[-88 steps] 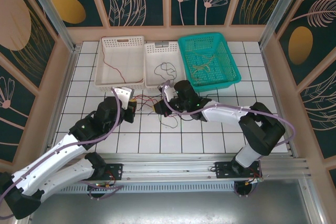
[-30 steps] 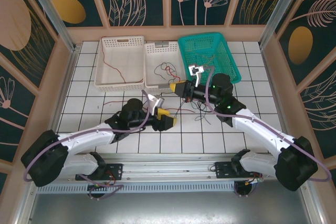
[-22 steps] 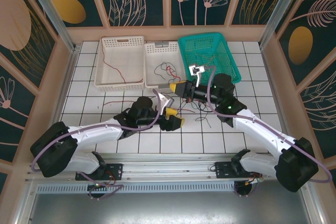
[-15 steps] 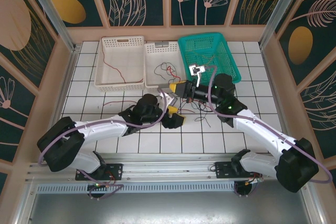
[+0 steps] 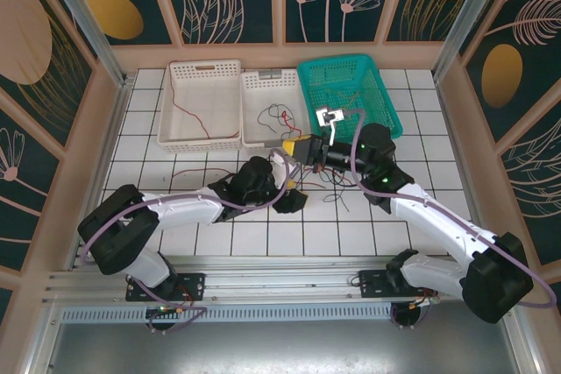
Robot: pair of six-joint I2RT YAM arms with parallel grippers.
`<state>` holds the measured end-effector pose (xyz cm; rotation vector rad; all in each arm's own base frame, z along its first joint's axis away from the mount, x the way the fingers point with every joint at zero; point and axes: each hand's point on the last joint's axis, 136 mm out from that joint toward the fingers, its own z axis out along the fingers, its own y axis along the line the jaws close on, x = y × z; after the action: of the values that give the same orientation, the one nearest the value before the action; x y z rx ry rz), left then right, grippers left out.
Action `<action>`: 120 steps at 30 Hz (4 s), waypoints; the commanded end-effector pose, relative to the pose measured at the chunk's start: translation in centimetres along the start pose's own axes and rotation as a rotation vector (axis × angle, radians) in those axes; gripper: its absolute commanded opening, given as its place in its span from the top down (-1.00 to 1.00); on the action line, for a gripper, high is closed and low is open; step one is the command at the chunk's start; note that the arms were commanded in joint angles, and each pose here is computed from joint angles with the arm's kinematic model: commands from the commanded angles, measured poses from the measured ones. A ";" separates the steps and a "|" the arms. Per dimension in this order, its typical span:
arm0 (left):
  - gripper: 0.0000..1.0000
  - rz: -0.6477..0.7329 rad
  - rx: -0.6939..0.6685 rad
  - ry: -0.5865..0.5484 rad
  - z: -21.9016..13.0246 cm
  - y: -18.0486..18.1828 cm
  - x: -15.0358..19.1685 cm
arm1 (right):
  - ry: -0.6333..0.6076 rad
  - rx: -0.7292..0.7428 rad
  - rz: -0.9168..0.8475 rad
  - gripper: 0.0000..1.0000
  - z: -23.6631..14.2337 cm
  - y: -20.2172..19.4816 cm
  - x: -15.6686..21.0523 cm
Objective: Untangle the cables
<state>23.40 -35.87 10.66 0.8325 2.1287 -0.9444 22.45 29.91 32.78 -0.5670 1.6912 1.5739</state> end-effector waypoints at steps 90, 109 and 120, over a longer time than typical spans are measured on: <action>1.00 0.132 -0.637 -0.778 -17.1 12.0 -35.7 | -0.382 0.508 0.187 1.00 -14.9 -12.9 0.2; 1.00 -0.088 -0.619 -0.562 -6.0 20.2 -25.1 | -0.364 0.495 0.168 1.00 -14.5 -12.6 0.3; 1.00 -0.202 -0.571 -0.466 -2.0 21.9 -20.1 | -0.363 0.494 0.163 1.00 -14.3 -12.5 0.3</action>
<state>50.87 -27.82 19.77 0.1279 1.9177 -0.4459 28.77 13.85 22.99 0.1619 1.8176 1.2090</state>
